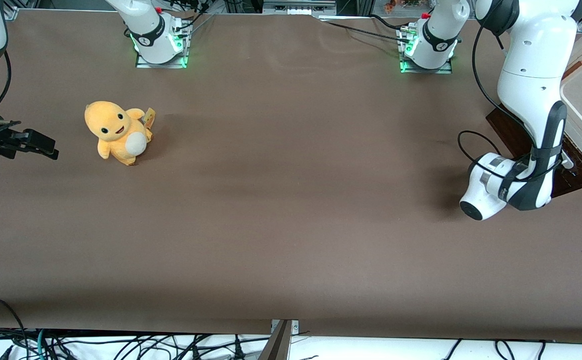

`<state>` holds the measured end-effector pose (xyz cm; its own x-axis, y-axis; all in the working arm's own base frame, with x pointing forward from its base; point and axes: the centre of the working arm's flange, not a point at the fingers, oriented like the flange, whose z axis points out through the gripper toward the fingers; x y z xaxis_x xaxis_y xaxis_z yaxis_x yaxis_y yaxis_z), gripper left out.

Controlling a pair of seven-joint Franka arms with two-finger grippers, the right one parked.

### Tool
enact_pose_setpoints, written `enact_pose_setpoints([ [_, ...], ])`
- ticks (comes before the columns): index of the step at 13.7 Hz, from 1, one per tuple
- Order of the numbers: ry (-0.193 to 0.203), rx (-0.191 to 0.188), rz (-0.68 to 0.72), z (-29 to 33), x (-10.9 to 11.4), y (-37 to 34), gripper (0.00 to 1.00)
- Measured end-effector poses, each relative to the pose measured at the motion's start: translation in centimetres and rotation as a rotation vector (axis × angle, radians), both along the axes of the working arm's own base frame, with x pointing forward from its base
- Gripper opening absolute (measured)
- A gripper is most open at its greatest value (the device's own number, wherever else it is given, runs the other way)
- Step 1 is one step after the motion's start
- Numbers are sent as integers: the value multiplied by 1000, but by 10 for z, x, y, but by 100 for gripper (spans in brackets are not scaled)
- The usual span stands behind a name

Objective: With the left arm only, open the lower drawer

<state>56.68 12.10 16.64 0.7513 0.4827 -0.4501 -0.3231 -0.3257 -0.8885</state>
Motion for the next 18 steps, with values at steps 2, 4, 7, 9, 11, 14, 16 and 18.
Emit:
enact_pose_setpoints([
  [2,-14,14,-1,-3,-1,-1,28],
  [4,-17,19,-1,-4,-1,-1,27],
  [7,-17,19,-2,-4,0,-2,27],
  [9,-18,18,-15,-4,1,-10,27],
  [11,-17,19,-35,-3,5,-22,27],
  [14,-18,17,-67,-4,9,-45,27],
  [16,-21,14,-76,-5,12,-60,27],
  [18,-24,16,-81,-4,17,-76,27],
])
